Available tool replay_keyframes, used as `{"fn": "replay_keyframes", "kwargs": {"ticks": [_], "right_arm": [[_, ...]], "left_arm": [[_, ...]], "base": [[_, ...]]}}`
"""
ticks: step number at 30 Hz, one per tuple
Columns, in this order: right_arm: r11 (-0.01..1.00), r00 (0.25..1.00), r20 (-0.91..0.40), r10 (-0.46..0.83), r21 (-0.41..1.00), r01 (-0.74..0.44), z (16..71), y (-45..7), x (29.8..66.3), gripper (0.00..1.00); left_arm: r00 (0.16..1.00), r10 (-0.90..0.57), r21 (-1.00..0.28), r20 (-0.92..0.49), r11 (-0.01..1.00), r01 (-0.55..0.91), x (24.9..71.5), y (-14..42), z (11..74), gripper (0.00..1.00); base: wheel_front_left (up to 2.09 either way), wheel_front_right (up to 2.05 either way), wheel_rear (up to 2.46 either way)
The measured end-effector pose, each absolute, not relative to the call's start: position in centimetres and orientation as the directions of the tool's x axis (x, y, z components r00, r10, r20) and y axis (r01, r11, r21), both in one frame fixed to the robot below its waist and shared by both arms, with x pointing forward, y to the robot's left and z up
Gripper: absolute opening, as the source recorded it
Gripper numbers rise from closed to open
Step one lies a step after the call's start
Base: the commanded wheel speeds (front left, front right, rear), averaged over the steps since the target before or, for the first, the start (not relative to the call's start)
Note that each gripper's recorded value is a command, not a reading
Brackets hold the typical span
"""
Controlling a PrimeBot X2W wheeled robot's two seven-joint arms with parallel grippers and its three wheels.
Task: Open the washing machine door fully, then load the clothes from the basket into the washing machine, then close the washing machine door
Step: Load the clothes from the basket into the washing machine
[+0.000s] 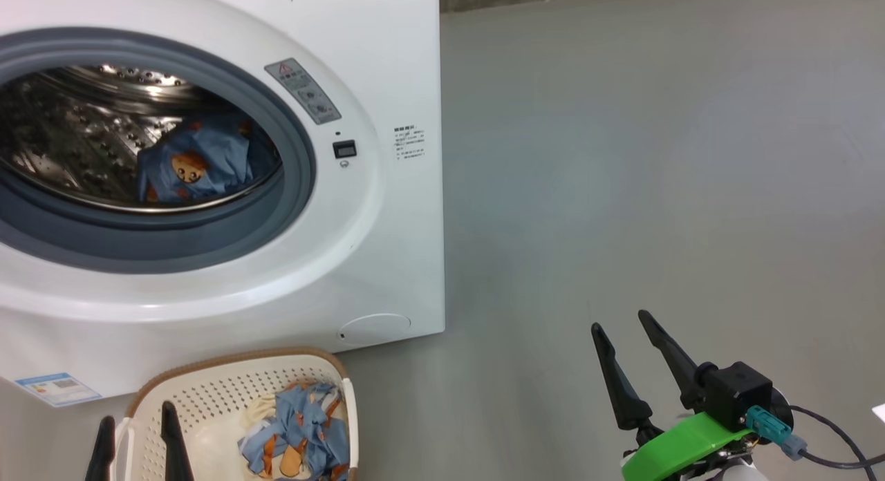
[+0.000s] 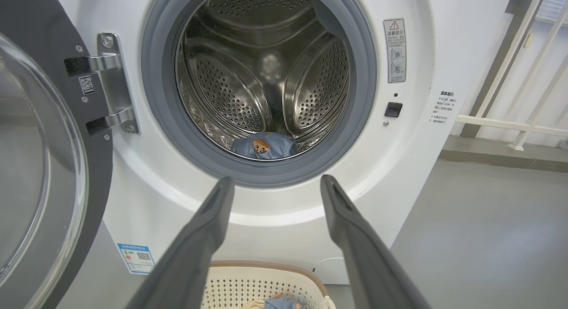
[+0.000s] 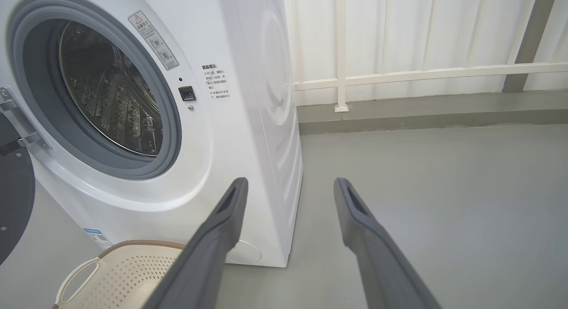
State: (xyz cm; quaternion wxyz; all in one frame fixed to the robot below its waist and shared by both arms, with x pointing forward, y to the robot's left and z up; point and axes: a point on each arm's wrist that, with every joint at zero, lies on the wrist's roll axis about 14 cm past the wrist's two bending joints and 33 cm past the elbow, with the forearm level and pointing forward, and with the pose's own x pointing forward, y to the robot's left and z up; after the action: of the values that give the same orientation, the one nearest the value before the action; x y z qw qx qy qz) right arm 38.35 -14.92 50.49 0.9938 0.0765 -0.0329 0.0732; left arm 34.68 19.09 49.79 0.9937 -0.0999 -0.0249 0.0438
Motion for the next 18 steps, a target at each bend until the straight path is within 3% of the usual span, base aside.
{"fn": "replay_keyframes", "kwargs": {"ticks": [18], "right_arm": [[0.979,0.987,0.087,0.132,0.143,-0.143,50.8,-15.1,36.5,1.0]], "left_arm": [[0.993,0.107,-0.21,0.038,0.973,-0.097,32.8,19.0,49.9,1.0]], "base": [[0.0,0.0,0.0]]}}
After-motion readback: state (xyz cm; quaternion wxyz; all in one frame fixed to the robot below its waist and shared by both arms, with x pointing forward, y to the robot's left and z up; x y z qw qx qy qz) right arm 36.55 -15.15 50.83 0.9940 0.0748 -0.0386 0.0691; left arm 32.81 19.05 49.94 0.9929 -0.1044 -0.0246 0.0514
